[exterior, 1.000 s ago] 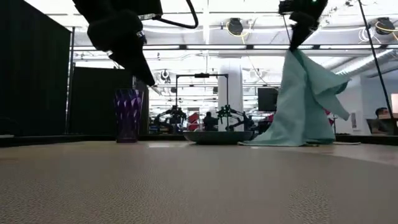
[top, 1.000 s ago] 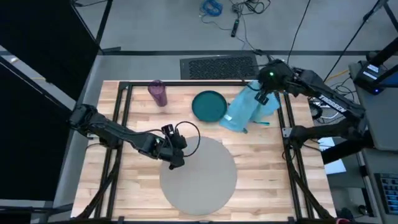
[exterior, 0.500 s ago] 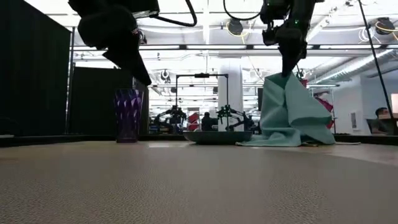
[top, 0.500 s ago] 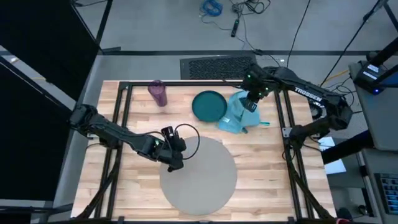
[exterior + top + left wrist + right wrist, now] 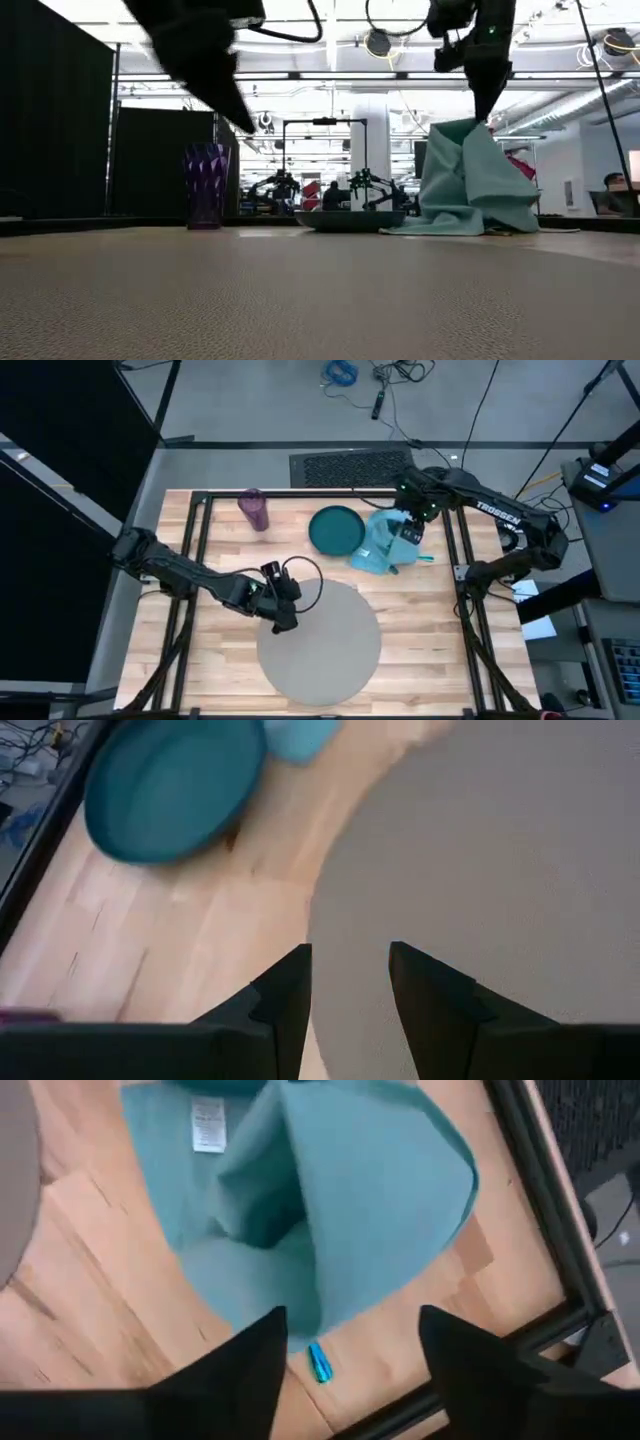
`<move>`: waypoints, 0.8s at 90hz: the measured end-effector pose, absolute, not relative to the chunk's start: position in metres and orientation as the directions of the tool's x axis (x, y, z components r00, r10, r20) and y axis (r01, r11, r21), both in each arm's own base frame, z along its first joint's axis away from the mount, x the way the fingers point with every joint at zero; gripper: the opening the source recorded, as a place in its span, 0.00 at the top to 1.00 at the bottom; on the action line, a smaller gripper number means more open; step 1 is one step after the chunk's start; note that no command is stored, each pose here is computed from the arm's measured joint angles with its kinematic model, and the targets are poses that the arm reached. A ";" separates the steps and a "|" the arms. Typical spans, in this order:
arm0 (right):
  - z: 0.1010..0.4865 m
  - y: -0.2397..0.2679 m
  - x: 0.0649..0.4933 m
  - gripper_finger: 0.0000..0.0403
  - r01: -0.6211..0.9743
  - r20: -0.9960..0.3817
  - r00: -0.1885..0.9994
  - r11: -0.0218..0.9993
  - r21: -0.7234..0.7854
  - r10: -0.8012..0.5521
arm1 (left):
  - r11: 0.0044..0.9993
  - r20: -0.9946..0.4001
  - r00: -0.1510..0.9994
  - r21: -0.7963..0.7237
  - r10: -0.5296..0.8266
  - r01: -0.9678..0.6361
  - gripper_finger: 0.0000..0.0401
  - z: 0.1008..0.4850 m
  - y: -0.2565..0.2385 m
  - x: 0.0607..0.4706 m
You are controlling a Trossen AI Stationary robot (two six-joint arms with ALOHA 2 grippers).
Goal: Set table place
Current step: Move the blue table napkin to the top right of the table, then put the green plate on the bottom of the gray placemat
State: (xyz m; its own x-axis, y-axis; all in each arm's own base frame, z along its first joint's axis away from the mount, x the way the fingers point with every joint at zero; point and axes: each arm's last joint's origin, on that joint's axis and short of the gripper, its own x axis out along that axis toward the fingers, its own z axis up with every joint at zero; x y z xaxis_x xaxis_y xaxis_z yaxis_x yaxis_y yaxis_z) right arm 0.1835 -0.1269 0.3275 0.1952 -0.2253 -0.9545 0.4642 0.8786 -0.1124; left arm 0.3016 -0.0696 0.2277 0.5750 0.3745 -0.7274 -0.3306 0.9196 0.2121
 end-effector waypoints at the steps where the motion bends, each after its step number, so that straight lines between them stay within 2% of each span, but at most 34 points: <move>1: 0.329 -0.126 0.182 0.42 0.464 -0.951 0.205 0.879 -0.114 -0.232 | 0.920 -0.723 0.582 0.203 0.371 -0.335 0.69 0.228 -0.068 0.303; 15: 0.358 -0.112 0.161 0.40 0.474 -0.862 0.366 0.867 -0.152 -0.351 | 0.933 -0.680 0.677 0.028 0.281 -0.359 0.69 0.237 -0.041 0.322; 30: 0.391 -0.092 0.133 0.40 0.530 -0.691 0.555 0.837 -0.135 -0.463 | 0.889 -0.623 0.728 -0.109 0.287 -0.444 0.69 0.244 -0.005 0.332; 38: 0.401 -0.084 0.122 0.40 0.534 -0.626 0.621 0.839 -0.103 -0.472 | 0.868 -0.611 0.747 -0.188 0.263 -0.459 0.69 0.246 0.021 0.335; 56: 0.404 -0.076 0.112 0.40 0.537 -0.610 0.645 0.841 -0.068 -0.461 | 0.809 -0.612 0.729 -0.235 0.308 -0.539 0.69 0.244 0.083 0.333; 72: 0.402 -0.078 0.114 0.40 0.539 -0.630 0.631 0.840 -0.064 -0.453 | 0.835 -0.564 0.758 -0.202 0.327 -0.511 0.69 0.263 0.115 0.342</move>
State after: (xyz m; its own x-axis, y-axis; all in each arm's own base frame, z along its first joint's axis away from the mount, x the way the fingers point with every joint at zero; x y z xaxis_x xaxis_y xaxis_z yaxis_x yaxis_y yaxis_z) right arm 0.1143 -0.0780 0.4019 0.6312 -0.4530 -0.6295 0.5392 0.8398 -0.0637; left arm 0.3420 0.1153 0.2631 0.7579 0.3274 -0.5643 -0.5114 0.8352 -0.2023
